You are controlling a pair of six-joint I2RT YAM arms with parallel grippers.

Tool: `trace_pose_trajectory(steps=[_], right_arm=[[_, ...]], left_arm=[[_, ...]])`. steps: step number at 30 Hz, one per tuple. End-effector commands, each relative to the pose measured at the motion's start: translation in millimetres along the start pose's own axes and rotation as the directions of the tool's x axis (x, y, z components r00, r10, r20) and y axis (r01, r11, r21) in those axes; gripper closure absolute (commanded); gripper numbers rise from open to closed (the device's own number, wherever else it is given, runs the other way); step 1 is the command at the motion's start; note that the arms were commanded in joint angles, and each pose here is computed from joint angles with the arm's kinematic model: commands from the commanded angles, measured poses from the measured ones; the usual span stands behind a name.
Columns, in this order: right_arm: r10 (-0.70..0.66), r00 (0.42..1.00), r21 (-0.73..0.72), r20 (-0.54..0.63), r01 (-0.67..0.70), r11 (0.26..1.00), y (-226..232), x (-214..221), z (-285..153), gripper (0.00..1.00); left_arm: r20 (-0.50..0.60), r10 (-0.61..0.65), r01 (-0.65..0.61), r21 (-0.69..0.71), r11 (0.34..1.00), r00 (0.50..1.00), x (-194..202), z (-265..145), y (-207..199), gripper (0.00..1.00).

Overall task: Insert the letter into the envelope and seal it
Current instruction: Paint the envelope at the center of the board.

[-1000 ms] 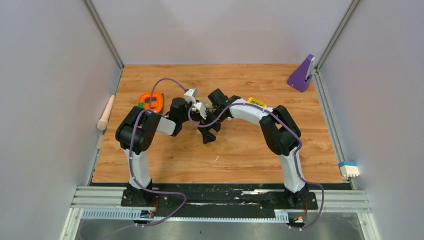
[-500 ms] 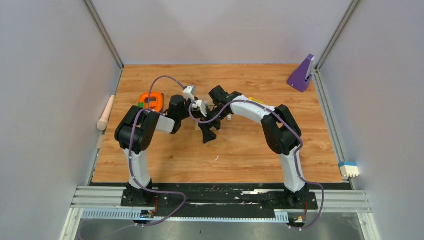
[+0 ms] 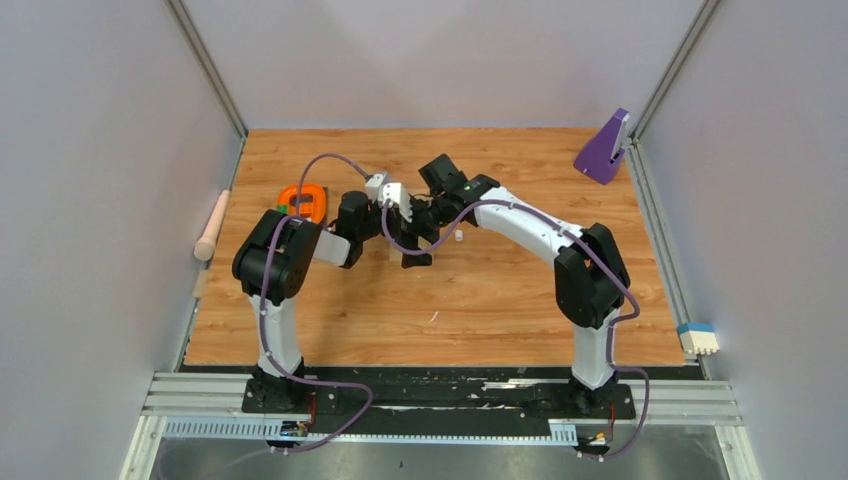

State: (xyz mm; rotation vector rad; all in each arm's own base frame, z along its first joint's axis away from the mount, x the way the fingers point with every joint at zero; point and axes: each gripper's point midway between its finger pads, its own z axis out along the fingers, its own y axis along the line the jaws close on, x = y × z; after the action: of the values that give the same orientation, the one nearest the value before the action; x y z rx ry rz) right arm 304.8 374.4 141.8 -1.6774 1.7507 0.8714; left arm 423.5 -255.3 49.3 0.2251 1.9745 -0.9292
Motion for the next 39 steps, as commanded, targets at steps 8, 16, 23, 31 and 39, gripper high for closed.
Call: trace_pose_trajectory(steps=[8,16,23,31,39], right_arm=[[-0.055,0.989,0.022,-0.134,0.058,0.998,-11.4,42.1,55.3,0.02],[0.018,0.987,-0.032,-0.161,-0.023,0.999,-15.5,47.1,69.8,0.03],[0.081,0.977,-0.054,-0.198,-0.094,0.994,-9.8,57.4,78.9,0.04],[-0.130,0.984,0.107,-0.125,0.144,0.984,-18.8,5.3,19.4,0.00],[-0.060,0.997,0.260,0.046,0.046,0.964,-47.3,-34.1,-62.2,0.00]], left_arm=[[0.047,0.002,-0.004,0.030,1.000,0.999,-15.4,5.0,-4.9,1.00],[0.048,-0.010,0.008,0.051,0.999,0.999,-17.9,5.0,-9.9,1.00],[0.042,-0.036,0.034,0.060,0.998,0.998,-15.7,5.5,-11.4,1.00],[0.031,-0.061,0.059,0.061,0.996,0.998,-10.3,6.8,-9.2,1.00],[0.029,-0.062,0.060,0.064,0.996,0.998,-8.2,5.6,-9.0,1.00]])
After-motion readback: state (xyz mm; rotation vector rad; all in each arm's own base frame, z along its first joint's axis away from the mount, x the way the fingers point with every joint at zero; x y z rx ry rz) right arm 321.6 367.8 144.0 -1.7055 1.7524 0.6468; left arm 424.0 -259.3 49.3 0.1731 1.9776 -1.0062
